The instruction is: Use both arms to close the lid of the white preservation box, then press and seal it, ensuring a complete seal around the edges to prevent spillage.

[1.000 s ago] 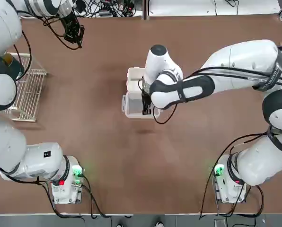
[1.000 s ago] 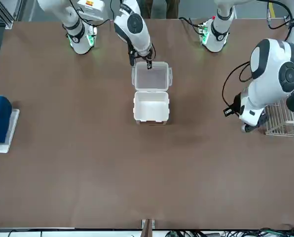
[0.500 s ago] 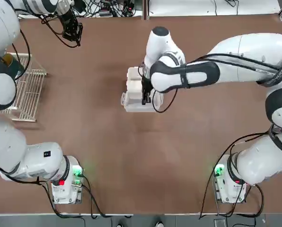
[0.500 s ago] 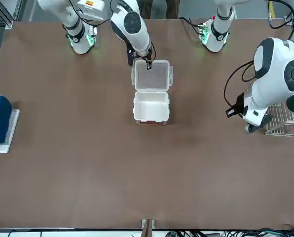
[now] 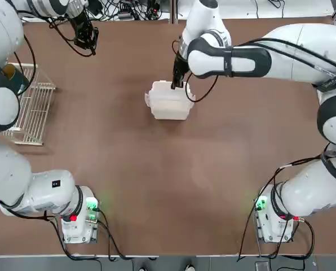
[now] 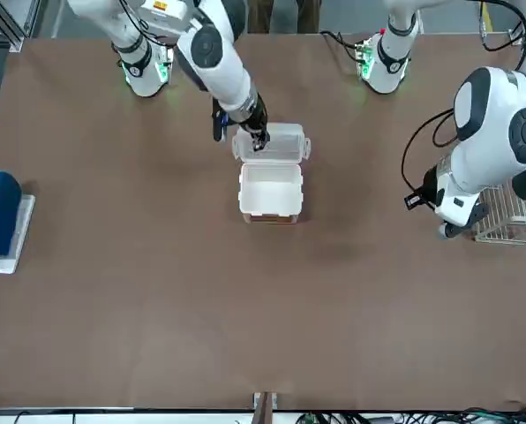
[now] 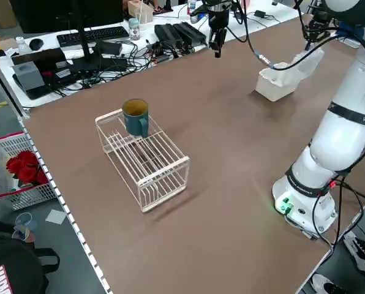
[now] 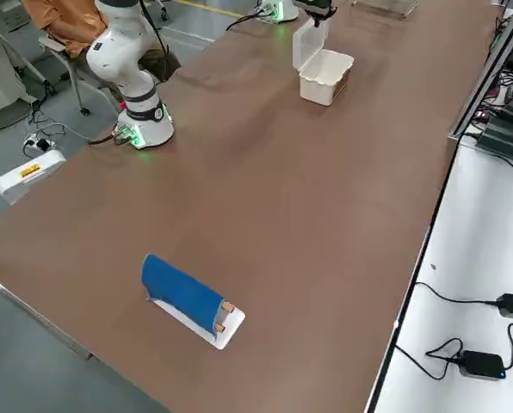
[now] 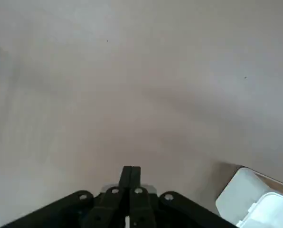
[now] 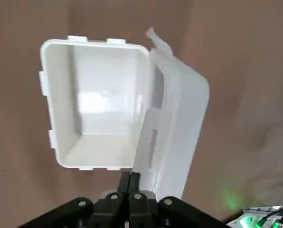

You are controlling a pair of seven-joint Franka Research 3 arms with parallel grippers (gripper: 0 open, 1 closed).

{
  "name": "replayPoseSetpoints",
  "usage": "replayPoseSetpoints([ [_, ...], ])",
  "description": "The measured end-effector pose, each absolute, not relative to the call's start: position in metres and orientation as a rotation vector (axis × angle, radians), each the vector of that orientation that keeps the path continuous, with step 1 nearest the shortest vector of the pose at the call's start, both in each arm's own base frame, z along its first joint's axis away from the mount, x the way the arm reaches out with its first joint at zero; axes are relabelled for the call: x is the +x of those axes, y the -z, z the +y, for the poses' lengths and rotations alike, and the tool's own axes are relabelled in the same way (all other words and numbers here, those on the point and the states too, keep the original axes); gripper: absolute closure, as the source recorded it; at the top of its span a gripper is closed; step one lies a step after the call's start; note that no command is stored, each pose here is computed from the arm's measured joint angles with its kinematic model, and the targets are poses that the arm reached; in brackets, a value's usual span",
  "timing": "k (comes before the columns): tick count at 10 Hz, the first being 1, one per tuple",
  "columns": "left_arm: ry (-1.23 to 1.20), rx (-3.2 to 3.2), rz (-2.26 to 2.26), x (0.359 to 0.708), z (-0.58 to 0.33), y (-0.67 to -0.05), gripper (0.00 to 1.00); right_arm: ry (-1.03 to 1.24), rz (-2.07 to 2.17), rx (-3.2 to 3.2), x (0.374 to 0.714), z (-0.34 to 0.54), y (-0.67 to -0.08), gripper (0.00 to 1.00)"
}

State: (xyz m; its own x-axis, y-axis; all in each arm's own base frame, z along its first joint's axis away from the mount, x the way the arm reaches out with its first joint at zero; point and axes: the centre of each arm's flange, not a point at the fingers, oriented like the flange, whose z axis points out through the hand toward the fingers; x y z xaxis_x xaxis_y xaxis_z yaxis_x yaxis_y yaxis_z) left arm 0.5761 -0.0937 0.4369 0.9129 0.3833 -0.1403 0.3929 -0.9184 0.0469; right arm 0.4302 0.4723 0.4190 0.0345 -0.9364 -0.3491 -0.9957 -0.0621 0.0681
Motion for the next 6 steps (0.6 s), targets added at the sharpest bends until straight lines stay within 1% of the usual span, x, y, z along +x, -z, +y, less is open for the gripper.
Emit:
replayPoseSetpoints([
  [6,0.21,3.001,0.613,0.576,-0.092,-0.44,0.99,-0.494,2.031,-2.041,0.492,0.456,-0.391,0.97],
])
